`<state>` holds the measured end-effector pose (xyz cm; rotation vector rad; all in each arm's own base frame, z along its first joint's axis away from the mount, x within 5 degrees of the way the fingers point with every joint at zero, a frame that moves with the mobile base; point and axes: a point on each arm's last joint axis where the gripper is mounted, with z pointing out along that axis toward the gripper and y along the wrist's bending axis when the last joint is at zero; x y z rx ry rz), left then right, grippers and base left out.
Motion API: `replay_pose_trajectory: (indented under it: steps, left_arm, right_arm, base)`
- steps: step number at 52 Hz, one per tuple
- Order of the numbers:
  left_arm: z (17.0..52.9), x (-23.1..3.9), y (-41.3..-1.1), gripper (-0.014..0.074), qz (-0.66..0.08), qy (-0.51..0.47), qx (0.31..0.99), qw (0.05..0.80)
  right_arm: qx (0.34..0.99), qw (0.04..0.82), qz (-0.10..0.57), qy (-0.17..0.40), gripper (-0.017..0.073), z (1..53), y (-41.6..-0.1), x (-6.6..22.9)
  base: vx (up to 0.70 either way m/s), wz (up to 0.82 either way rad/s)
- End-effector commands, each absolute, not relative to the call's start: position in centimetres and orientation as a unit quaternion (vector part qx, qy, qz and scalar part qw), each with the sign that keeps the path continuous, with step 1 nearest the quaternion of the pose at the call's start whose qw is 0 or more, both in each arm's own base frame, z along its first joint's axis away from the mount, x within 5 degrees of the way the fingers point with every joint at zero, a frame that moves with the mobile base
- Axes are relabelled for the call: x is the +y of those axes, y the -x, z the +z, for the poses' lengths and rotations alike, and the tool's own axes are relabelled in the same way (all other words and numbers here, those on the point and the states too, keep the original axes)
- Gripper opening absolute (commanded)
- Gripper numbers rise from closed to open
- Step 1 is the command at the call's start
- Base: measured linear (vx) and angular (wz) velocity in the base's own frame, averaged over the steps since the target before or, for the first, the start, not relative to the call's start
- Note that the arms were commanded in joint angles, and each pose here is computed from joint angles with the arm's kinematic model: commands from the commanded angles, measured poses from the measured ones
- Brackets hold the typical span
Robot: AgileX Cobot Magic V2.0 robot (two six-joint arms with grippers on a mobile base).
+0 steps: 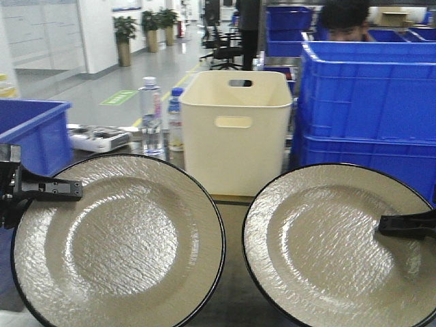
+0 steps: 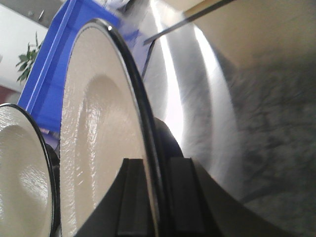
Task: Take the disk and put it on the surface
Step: 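Hold both plates while the base drives to the steel counter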
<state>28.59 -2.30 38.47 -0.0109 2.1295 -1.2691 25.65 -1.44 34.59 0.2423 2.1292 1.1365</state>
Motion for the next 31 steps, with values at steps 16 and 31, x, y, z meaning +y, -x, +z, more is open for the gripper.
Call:
replay_pose_trajectory:
  steps: [16,31]
  left_arm:
    - [41.44,-2.84,-27.78,-0.0005,-0.537,0.010,0.764,0.357]
    - [41.44,-2.84,-27.78,-0.0005,-0.537,0.010,0.764,0.357]
  right_arm:
    - [0.781,0.389,0.481,-0.089,-0.0009,37.33,-25.11,-0.96]
    - [0.781,0.389,0.481,-0.089,-0.0009,37.33,-25.11,-0.96]
  base:
    - [0.20,-0.25]
    - [0.13,-0.05]
